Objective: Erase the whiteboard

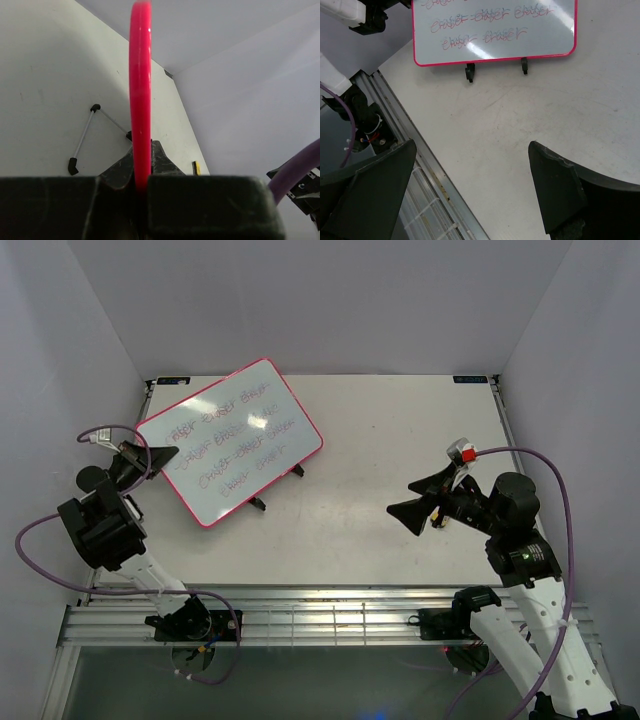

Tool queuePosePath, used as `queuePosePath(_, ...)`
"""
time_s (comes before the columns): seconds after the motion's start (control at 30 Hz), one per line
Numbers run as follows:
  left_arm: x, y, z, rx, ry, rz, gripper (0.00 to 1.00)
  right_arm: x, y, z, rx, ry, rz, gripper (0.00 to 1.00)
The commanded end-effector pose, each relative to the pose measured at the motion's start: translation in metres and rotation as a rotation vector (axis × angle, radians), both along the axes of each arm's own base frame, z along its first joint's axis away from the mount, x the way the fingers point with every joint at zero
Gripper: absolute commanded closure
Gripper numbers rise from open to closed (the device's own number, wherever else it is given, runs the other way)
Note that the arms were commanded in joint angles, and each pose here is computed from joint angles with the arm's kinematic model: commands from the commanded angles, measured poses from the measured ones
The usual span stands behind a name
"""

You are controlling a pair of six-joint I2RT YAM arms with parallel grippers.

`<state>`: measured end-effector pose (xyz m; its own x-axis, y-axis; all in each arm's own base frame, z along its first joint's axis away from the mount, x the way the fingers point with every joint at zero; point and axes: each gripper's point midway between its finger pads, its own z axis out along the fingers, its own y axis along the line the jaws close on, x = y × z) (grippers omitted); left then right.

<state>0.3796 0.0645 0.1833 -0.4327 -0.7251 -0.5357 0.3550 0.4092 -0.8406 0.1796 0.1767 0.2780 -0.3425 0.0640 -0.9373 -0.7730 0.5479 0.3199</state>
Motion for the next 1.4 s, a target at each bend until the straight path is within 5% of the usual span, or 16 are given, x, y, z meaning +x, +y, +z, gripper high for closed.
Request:
queuePosePath(0.0,-0.006,-0.005,0.078,0.201,-0.319,0.011,1.0,-0.003,0.002,0.022,0.015,-0.058,0.022,0.02)
queuePosePath(0.37,-0.01,-0.018,0.146,0.165,-0.435,0.048,1.0,0.002,0.002,0.016,0.018,-0.038,0.007,0.01)
queuePosePath(0.53,-0.003,-0.106,0.159,0.173,-0.417,-0.183,1.0,0.036,-0.022,0.003,0.008,0.018,-0.247,0.1)
queuePosePath(0.8,-0.014,-0.215,0.101,0.161,-0.037,-0.331,1.0,0.068,-0.05,-0.015,0.037,0.093,-0.509,0.1)
queuePosePath(0.93,-0.037,-0.221,0.078,0.119,0.131,-0.357,1.0,0.086,-0.117,-0.031,-0.092,0.074,-0.879,0.1)
queuePosePath(1.37,-0.094,-0.221,0.011,0.215,0.393,-0.317,1.0,0.11,-0.148,-0.155,-0.488,0.525,-0.96,0.08)
